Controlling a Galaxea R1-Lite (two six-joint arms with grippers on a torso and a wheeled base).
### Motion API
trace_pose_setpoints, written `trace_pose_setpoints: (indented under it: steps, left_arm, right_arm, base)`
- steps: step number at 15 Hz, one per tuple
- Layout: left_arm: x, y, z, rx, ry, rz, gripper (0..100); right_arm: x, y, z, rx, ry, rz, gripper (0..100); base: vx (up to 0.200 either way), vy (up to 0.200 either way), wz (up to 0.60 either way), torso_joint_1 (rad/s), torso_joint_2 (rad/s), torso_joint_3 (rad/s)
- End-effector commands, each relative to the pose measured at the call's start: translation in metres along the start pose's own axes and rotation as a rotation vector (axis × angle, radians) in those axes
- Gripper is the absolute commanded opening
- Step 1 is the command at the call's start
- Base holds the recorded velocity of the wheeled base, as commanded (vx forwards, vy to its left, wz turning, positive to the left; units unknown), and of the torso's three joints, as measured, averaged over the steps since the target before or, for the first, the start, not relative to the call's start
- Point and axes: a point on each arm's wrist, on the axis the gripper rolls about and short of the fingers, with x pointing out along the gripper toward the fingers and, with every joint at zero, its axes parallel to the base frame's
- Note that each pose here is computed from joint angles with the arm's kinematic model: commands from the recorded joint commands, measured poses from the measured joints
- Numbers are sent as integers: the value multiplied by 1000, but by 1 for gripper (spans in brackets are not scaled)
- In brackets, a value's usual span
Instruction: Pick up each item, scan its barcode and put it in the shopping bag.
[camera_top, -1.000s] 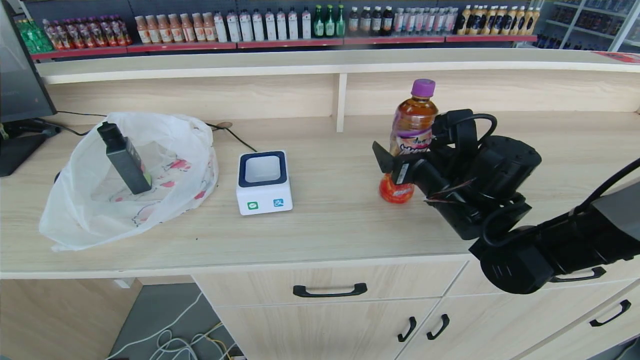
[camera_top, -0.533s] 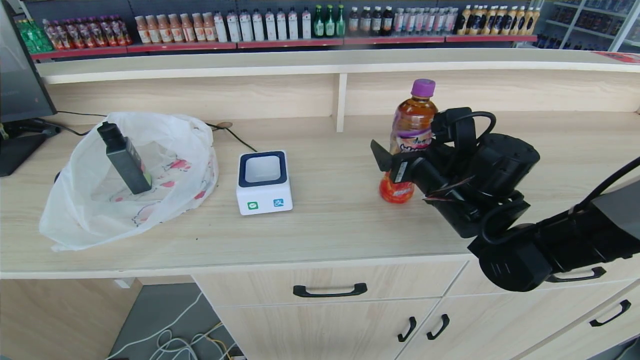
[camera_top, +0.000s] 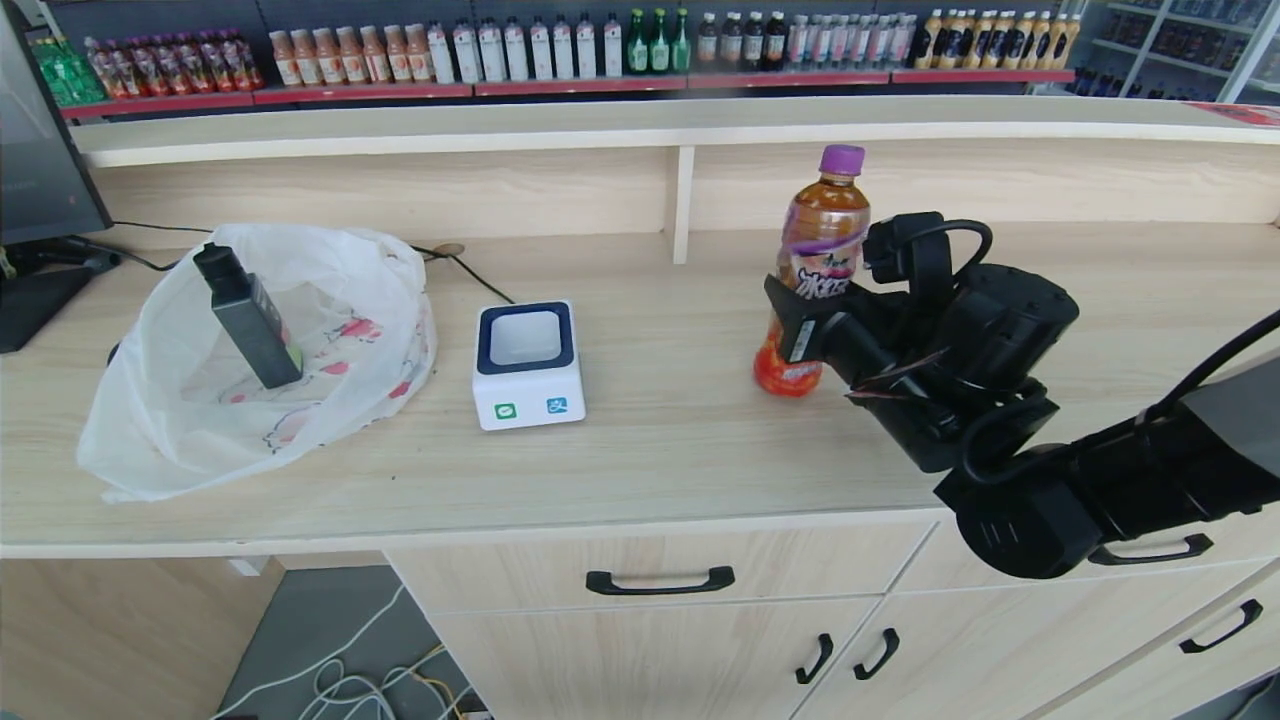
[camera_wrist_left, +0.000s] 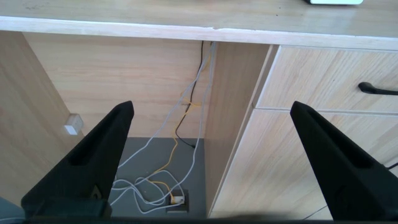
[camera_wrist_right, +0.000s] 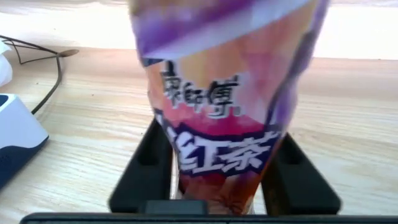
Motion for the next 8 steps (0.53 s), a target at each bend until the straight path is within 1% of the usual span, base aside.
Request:
trace_pose_setpoints:
  steps: [1, 5, 8]
  left_arm:
    - [0, 0, 0, 0, -1, 1, 100]
    - [0, 0, 0, 0, -1, 1, 100]
    - [0, 0, 0, 0, -1, 1, 100]
  right_arm:
    - [0, 0, 2, 0, -6, 0, 0]
    - [0, 0, 4, 1, -10, 1, 0]
    - [-1, 0, 10, 4, -25, 0, 0]
  base:
    - [0, 0, 0, 0, 0, 0]
    - [0, 0, 0, 0, 0, 0]
    - [0, 0, 0, 0, 0, 0]
